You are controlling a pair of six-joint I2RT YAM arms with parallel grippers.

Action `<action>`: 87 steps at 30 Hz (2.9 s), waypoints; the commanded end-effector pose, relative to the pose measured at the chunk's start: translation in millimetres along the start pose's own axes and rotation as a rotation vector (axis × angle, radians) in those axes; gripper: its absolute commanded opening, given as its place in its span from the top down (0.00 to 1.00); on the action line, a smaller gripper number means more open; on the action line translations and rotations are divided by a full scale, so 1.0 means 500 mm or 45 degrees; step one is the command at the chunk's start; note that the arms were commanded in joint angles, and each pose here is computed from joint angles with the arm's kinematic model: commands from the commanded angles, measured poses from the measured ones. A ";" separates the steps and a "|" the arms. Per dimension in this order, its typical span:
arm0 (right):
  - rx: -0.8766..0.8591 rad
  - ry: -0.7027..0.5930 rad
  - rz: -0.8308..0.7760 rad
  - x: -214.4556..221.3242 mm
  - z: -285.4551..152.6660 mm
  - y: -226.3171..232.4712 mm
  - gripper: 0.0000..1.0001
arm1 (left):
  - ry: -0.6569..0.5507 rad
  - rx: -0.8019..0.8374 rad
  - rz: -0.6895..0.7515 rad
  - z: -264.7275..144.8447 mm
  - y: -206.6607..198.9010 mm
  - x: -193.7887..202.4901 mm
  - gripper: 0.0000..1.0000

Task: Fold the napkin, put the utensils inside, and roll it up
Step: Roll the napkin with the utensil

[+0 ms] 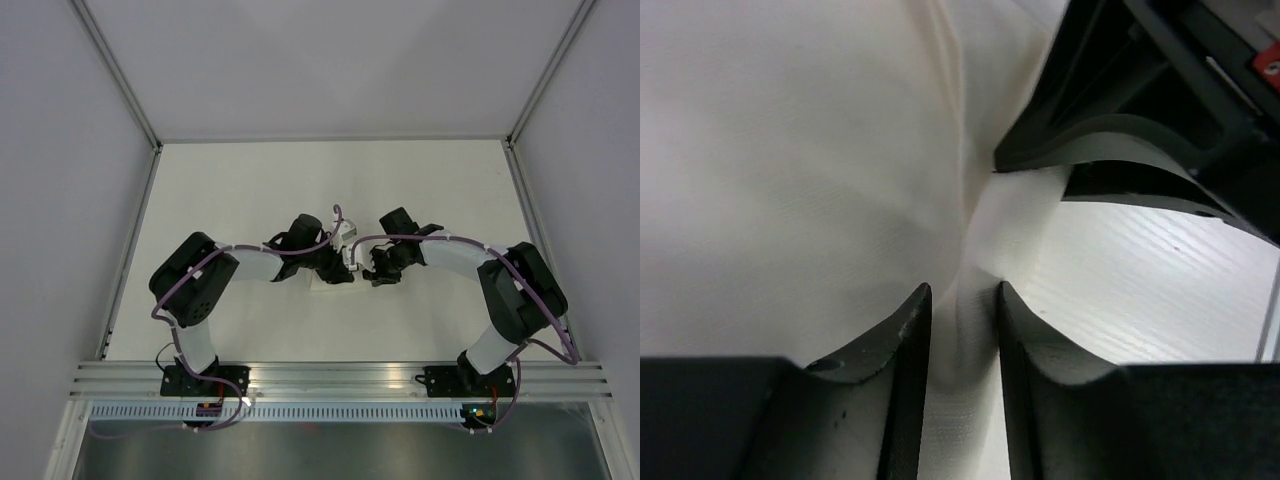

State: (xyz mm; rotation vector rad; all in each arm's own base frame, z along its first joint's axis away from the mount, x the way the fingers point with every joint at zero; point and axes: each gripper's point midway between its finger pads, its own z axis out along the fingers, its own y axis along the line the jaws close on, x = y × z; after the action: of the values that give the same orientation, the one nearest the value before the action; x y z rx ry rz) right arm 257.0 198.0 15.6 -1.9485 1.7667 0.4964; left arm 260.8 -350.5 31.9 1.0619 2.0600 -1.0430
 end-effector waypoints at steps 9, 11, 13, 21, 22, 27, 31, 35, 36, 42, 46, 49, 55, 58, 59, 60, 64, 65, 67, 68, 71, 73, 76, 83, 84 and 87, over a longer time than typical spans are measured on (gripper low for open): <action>-0.588 0.187 0.492 0.050 0.012 0.121 0.95 | -0.405 -0.628 0.070 -0.141 0.103 -0.160 0.53; -0.624 0.181 0.530 0.048 0.017 0.116 0.96 | -0.455 -0.740 0.046 -0.168 0.123 -0.168 0.53; -0.650 0.183 0.581 0.052 0.020 0.116 0.96 | -0.483 -0.800 0.038 -0.187 0.134 -0.167 0.53; -0.686 0.250 0.731 0.065 0.034 0.105 0.96 | -0.747 -0.882 0.126 -0.282 0.105 -0.229 0.52; -0.689 0.256 0.747 0.065 0.041 0.094 0.96 | -0.762 -0.868 0.152 -0.291 0.093 -0.232 0.52; -0.738 0.285 0.809 0.072 0.048 0.073 0.96 | -0.708 -0.822 0.358 -0.283 0.046 -0.230 0.53; -0.760 0.306 0.843 0.093 0.066 0.046 0.96 | -0.610 -0.811 0.542 -0.247 0.006 -0.210 0.53; -0.755 0.350 0.856 0.113 0.080 0.035 0.96 | -0.456 -0.753 0.709 -0.179 -0.039 -0.168 0.54; -0.752 0.360 0.859 0.118 0.086 0.034 0.96 | -0.434 -0.707 0.748 -0.158 -0.068 -0.162 0.54; -0.742 0.392 0.865 0.134 0.097 0.023 0.96 | -0.206 -0.577 0.957 -0.064 -0.128 -0.073 0.44; -0.750 0.394 0.862 0.136 0.100 0.017 0.96 | -0.143 -0.551 1.041 -0.037 -0.140 -0.048 0.38; -0.757 0.398 0.860 0.139 0.102 0.018 0.96 | -0.108 -0.572 1.086 -0.020 -0.130 -0.037 0.36; -0.768 0.396 0.859 0.140 0.103 0.019 0.96 | -0.064 -0.625 1.157 0.008 -0.102 -0.028 0.33; -0.769 0.397 0.860 0.140 0.102 0.019 0.96 | -0.036 -0.647 1.159 0.023 -0.081 -0.016 0.33; -0.771 0.395 0.859 0.140 0.102 0.019 0.96 | -0.029 -0.644 1.156 0.025 -0.078 -0.012 0.33; -0.774 0.396 0.857 0.141 0.102 0.020 0.96 | -0.020 -0.628 1.151 0.032 -0.077 -0.007 0.33; -0.781 0.397 0.860 0.141 0.102 0.020 0.96 | 0.050 -0.579 1.133 0.047 -0.070 0.020 0.37; -0.776 0.394 0.857 0.140 0.103 0.018 0.96 | 0.093 -0.564 1.122 0.049 -0.065 0.030 0.40; -0.775 0.394 0.858 0.140 0.102 0.018 0.96 | 0.120 -0.514 1.072 0.056 -0.068 0.043 0.52; -0.770 0.392 0.855 0.139 0.102 0.016 0.96 | 0.157 -0.497 1.042 0.057 -0.063 0.053 0.58; -0.767 0.390 0.853 0.139 0.102 0.015 0.95 | 0.184 -0.433 0.977 0.068 -0.068 0.065 0.78; -0.763 0.387 0.855 0.137 0.100 0.015 0.91 | 0.232 -0.379 0.937 0.073 -0.072 0.089 0.90; -0.720 0.329 0.820 0.119 0.090 0.002 0.81 | 0.261 -0.304 0.859 0.077 -0.074 0.101 0.98; -0.581 0.078 0.766 0.037 0.027 -0.045 0.58 | 0.310 -0.139 0.704 0.075 -0.085 0.121 0.98; -0.534 0.016 0.782 0.022 0.005 -0.062 0.55 | 0.319 -0.111 0.674 0.074 -0.087 0.121 0.98; -0.470 -0.107 0.792 -0.006 -0.034 -0.088 0.52 | 0.327 -0.059 0.621 0.075 -0.092 0.126 0.98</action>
State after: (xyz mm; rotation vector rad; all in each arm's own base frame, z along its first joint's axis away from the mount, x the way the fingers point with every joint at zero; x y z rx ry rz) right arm 242.6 191.0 24.3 -1.5116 2.6267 1.3681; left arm 233.7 -396.6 24.3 1.5550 1.6213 -0.4672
